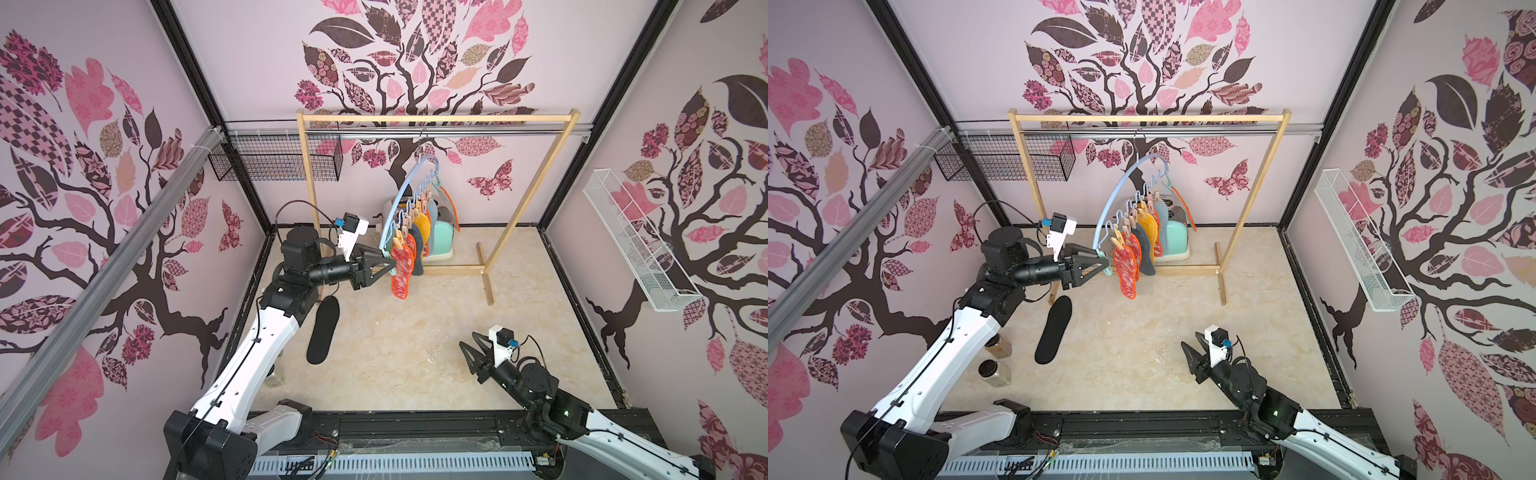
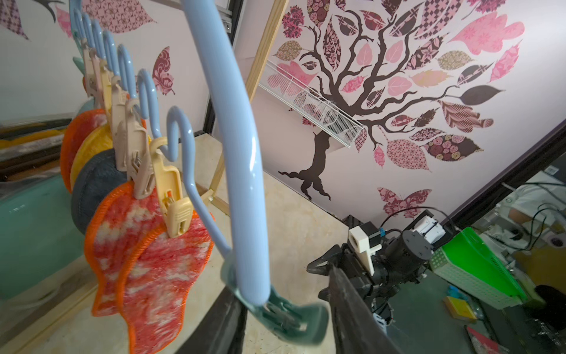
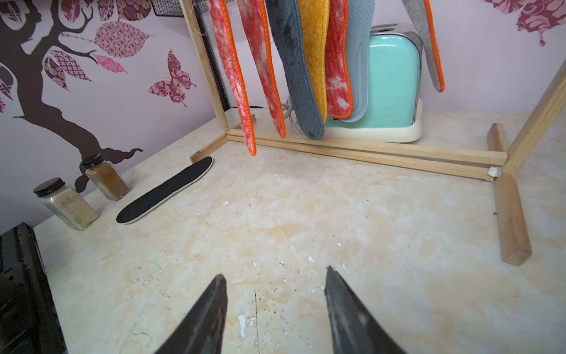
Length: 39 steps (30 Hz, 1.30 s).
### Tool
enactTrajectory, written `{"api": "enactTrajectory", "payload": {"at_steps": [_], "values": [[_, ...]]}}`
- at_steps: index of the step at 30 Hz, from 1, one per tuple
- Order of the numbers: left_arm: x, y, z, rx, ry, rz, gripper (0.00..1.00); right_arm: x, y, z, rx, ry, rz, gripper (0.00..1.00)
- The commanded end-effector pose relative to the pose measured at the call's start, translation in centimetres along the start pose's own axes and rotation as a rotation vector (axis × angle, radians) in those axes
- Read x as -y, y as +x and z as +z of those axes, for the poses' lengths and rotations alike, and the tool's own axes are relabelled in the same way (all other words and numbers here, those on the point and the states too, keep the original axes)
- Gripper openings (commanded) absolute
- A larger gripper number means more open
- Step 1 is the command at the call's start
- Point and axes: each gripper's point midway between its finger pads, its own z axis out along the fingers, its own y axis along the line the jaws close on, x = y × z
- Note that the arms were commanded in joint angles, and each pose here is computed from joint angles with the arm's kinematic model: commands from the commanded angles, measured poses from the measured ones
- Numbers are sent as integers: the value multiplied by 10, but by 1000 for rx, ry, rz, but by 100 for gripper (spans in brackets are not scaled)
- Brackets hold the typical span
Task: Take the shoe insoles off the hanger
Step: Remove the insole from the hanger.
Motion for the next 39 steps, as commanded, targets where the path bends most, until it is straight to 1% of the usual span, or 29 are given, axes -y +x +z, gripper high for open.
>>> {"api": "enactTrajectory", "payload": {"at_steps": [1, 6, 7, 9, 13, 17, 20, 23, 29, 32, 36, 39], "values": [[2, 0, -4, 8, -20, 25, 62, -1, -19, -1, 42, 10, 14, 54], [8, 9, -4, -14, -75, 67, 77, 1, -19, -1, 45, 19, 14, 55], [10, 13, -4, -28, -96, 81, 79, 1, -18, -1, 46, 18, 15, 55], [10, 20, -5, -54, -130, 94, 80, 1, -18, -1, 46, 20, 15, 55], [-3, 39, -19, -90, -254, 56, 81, 1, -18, -1, 45, 22, 15, 55], [-13, 61, -42, -114, -396, 49, 81, 2, -18, -1, 46, 23, 15, 55], [-16, 79, -63, -117, -490, 43, 81, 2, -18, -1, 47, 26, 14, 55], [-14, 94, -82, -103, -556, 31, 81, 2, -18, -1, 46, 28, 13, 55], [1, 117, -111, -55, -605, -6, 80, 2, -18, -1, 47, 28, 15, 55], [9, 127, -122, -20, -608, -10, 79, 2, -18, -1, 43, 28, 18, 55], [9, 129, -134, 45, -649, 17, 79, 1, -17, 0, 45, 22, 19, 55], [6, 131, -139, 42, -683, 14, 79, 0, -15, 2, 34, 17, 16, 55]]}}
